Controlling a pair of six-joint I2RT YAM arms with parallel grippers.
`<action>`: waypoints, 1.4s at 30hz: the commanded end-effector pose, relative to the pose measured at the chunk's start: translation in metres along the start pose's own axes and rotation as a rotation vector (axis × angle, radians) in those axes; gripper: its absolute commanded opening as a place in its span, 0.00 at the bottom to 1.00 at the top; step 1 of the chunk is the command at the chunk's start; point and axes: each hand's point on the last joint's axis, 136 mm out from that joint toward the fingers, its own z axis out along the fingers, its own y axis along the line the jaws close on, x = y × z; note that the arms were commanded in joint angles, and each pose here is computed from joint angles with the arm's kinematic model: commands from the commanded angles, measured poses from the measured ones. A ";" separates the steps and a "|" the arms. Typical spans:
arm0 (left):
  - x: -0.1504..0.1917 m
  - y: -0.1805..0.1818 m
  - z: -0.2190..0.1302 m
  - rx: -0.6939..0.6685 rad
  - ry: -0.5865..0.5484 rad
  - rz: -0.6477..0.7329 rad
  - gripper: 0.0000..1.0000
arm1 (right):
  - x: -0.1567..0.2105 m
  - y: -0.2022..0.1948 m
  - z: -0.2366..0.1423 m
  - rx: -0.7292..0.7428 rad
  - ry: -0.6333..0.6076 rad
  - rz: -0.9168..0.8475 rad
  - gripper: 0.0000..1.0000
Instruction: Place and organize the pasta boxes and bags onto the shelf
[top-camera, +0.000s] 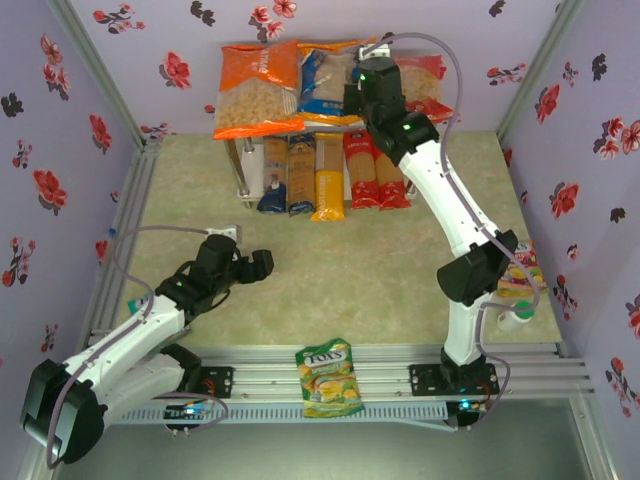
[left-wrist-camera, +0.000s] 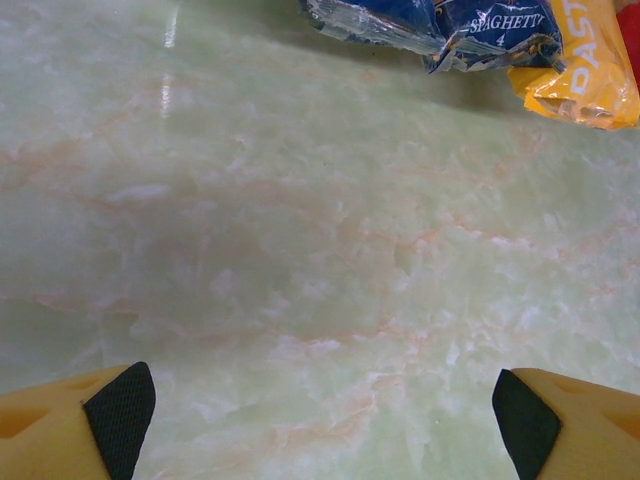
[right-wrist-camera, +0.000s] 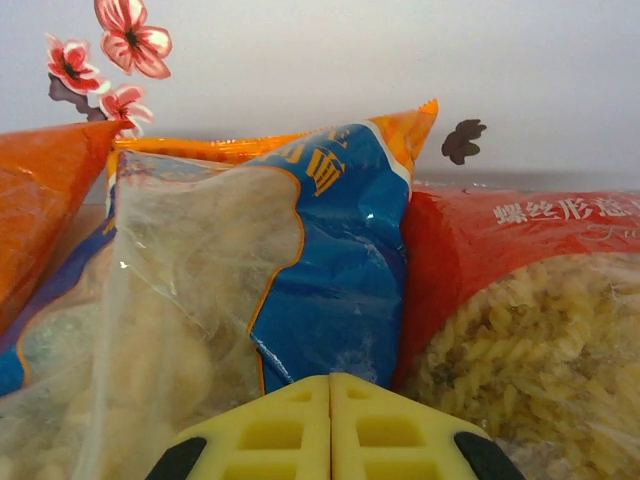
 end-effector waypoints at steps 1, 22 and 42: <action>0.002 0.003 -0.002 -0.005 0.007 0.007 0.95 | 0.047 -0.013 0.012 0.035 0.151 -0.040 0.10; 0.006 0.006 -0.001 -0.011 0.014 0.001 0.97 | -0.073 0.008 -0.053 -0.209 -0.279 0.150 0.33; 0.006 0.007 -0.002 -0.015 0.018 0.005 0.95 | -0.121 0.036 -0.006 -0.311 -0.411 0.118 0.00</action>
